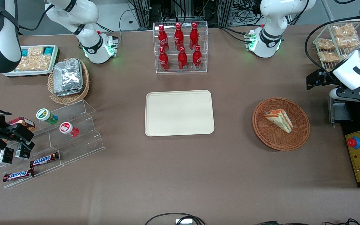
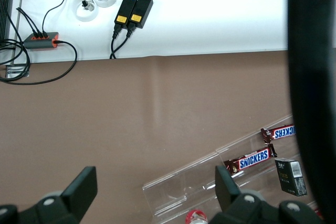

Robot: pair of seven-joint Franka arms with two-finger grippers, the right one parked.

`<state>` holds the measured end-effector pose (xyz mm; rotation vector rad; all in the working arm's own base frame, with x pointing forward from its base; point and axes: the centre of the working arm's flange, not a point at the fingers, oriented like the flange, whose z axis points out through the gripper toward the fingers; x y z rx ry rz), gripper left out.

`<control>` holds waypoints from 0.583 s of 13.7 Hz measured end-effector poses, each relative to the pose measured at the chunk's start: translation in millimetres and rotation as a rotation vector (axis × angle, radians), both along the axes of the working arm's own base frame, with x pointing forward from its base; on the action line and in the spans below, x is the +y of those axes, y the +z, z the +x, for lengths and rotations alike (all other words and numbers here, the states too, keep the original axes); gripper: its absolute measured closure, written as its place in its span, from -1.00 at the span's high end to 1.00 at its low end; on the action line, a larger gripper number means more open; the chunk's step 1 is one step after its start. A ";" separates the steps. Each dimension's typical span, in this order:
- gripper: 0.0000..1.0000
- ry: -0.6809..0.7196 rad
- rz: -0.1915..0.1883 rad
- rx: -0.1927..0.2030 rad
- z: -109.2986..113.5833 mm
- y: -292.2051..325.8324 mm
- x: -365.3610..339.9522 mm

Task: Place sandwich from basket to tray
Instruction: 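Move the left gripper over the sandwich in the wicker basket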

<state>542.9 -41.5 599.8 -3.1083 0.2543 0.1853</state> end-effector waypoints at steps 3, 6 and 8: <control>1.00 0.001 0.001 0.007 1.9 -3.8 0.6; 1.00 0.009 0.050 0.011 5.6 -9.7 6.9; 1.00 0.050 0.066 0.025 8.6 -23.7 8.3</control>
